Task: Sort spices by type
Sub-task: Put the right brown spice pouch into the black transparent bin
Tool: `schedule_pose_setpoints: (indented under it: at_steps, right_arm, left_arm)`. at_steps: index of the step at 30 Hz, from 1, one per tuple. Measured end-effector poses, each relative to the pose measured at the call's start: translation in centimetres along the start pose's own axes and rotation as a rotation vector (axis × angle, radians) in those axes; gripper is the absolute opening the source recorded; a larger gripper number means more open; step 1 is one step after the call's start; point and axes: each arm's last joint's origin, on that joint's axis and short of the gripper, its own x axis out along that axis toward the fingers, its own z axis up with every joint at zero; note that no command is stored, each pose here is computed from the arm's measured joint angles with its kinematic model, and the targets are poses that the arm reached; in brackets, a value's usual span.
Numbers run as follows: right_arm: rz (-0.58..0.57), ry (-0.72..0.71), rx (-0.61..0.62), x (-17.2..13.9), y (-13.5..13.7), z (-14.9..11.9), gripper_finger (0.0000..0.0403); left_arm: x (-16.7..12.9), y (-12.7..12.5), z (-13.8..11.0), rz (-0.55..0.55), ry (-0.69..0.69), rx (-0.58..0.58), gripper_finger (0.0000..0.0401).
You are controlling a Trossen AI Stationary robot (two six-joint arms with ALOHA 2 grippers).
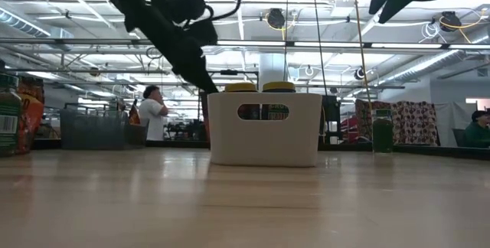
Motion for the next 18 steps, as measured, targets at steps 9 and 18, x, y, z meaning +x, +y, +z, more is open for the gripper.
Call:
schedule_pose_setpoints:
  at_steps: [9,18]
  right_arm:
    - [0.033,-0.027,-0.013,0.0,0.4,0.2,0.0137]
    - [0.070,-0.057,-0.027,0.0,0.7,0.5,0.0137]
  left_arm:
    - [-1.8,-0.1,0.2,-0.001,0.004,-0.055,0.0000]
    - [-7.1,-0.1,1.9,0.066,0.022,-0.107,0.0000]
